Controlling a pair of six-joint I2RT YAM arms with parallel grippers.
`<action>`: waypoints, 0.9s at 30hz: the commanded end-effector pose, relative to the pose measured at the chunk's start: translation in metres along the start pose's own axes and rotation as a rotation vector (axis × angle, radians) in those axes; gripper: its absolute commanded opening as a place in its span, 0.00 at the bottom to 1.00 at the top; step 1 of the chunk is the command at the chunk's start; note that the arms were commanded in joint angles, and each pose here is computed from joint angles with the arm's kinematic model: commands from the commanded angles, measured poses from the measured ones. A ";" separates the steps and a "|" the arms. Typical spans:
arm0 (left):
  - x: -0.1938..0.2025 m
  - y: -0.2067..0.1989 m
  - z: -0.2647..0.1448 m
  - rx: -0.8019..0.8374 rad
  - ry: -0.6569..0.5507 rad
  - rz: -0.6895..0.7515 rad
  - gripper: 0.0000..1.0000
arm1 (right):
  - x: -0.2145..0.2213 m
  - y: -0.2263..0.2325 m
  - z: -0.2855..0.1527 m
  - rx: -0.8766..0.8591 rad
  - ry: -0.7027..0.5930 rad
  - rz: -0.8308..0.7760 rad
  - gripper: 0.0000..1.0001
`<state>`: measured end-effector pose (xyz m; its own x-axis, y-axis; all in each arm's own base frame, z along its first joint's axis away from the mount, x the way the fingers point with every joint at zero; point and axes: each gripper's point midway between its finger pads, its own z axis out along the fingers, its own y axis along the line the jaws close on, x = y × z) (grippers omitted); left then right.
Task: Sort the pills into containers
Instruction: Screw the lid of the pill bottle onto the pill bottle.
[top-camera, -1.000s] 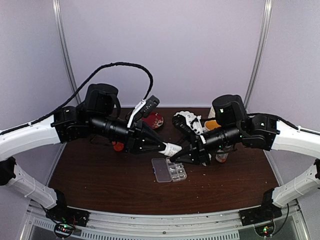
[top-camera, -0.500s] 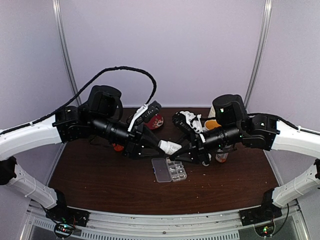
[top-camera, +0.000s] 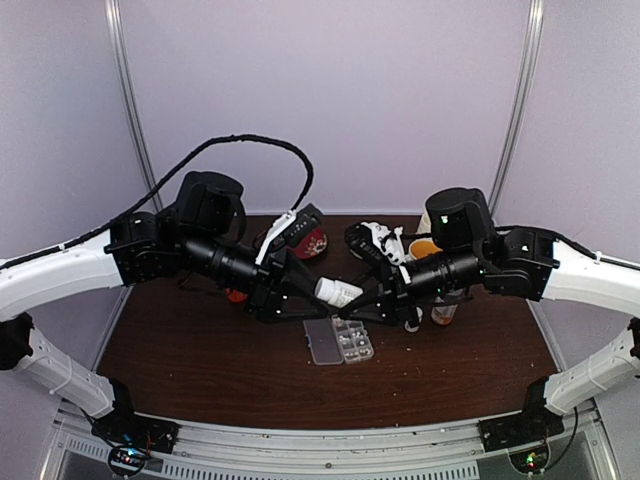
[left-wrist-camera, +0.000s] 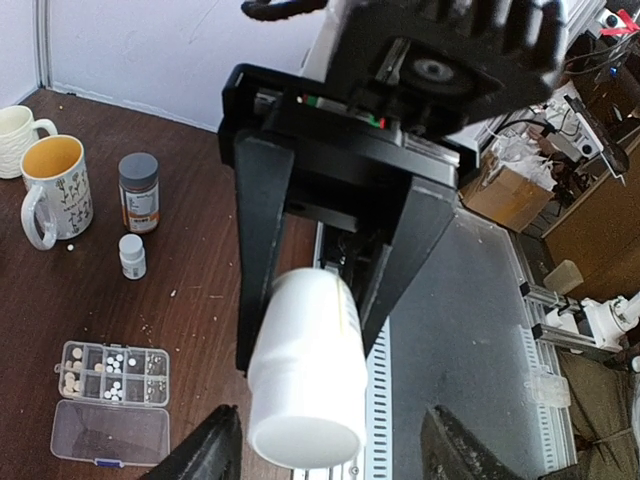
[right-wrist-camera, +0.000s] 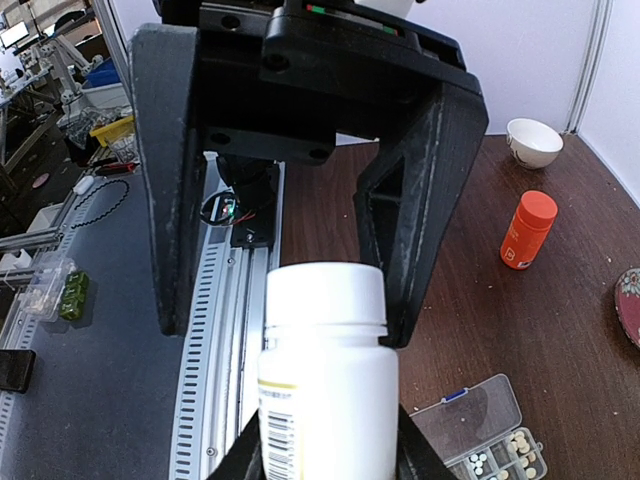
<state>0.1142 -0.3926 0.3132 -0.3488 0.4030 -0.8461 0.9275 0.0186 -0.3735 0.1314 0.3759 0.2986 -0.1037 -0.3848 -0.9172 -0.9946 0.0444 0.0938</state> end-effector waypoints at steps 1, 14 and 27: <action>-0.026 -0.010 -0.011 -0.003 -0.102 0.062 0.63 | -0.006 0.001 0.000 -0.015 -0.013 -0.003 0.00; -0.022 -0.010 -0.007 0.011 -0.089 0.053 0.46 | -0.008 -0.001 -0.001 0.000 -0.024 0.000 0.00; -0.019 -0.004 -0.003 -0.005 -0.063 0.040 0.10 | -0.009 -0.001 -0.001 -0.001 -0.030 0.004 0.00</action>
<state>0.1196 -0.3931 0.3265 -0.3374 0.3552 -0.8718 0.9365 0.0326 -0.3492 0.1283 0.3760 0.2990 -0.1052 -0.3839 -0.9174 -0.9944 0.0281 0.1023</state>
